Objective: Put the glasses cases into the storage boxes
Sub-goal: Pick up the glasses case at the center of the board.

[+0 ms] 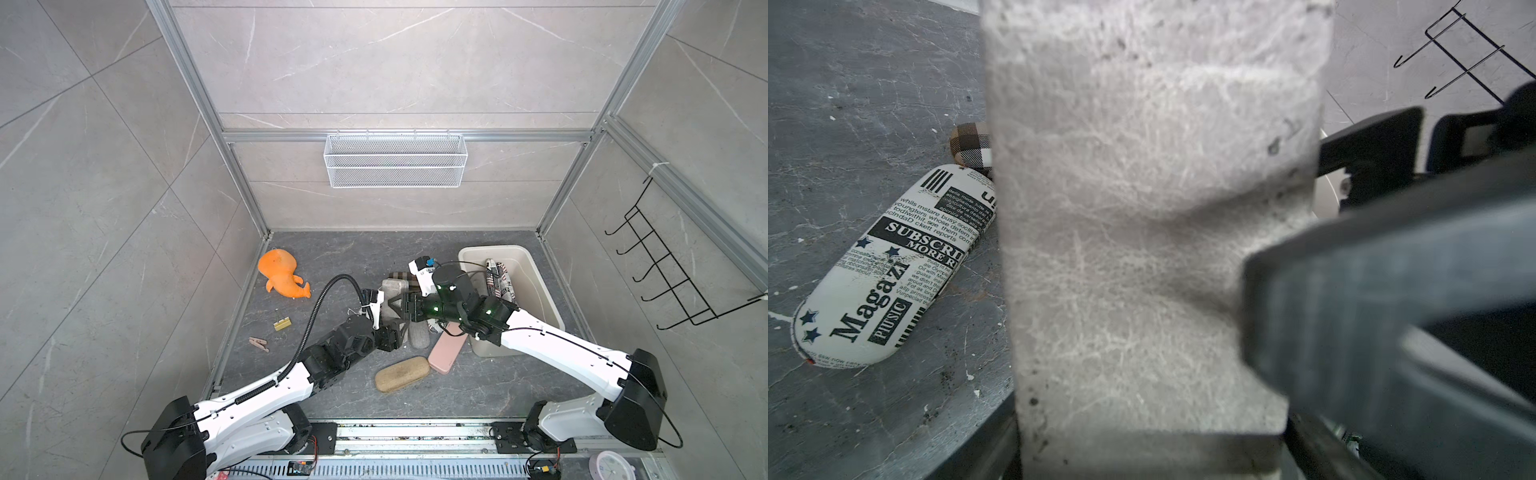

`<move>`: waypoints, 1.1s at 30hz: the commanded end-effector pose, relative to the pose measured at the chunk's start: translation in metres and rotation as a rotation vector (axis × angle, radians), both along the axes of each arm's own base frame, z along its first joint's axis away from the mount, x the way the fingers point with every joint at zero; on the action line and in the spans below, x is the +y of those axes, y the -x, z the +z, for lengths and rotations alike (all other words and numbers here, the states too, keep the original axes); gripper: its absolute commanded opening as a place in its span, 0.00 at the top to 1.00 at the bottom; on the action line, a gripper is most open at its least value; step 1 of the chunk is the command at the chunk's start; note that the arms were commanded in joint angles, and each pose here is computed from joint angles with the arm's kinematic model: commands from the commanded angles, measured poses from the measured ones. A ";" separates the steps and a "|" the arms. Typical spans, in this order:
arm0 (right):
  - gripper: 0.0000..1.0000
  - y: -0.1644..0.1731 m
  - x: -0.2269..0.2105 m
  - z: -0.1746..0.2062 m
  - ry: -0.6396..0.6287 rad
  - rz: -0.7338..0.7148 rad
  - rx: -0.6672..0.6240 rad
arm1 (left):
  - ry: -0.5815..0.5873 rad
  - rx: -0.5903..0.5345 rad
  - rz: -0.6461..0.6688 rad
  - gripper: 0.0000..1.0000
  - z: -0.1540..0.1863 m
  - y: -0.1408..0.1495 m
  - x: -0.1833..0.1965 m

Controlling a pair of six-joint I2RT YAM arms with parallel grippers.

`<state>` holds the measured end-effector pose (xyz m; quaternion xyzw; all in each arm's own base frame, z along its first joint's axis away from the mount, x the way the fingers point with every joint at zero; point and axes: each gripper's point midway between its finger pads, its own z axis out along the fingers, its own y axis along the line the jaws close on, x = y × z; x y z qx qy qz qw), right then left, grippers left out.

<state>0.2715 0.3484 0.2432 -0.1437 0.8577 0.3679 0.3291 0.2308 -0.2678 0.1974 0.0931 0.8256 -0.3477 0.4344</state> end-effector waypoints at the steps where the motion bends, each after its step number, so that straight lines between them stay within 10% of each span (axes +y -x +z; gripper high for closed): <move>1: 0.39 -0.010 0.009 0.017 -0.025 -0.036 -0.052 | 0.125 -0.078 -0.002 0.42 0.042 -0.004 -0.007; 6: 0.60 -0.009 0.015 0.019 -0.027 -0.021 -0.049 | 0.138 -0.076 0.015 0.41 0.038 -0.002 -0.002; 15: 0.65 -0.018 0.015 0.038 -0.011 -0.052 -0.101 | 0.037 -0.036 0.051 0.05 0.016 0.006 0.021; 33: 0.68 -0.054 -0.059 0.071 0.253 -0.257 -0.279 | -0.023 0.116 0.559 0.03 -0.031 0.025 0.153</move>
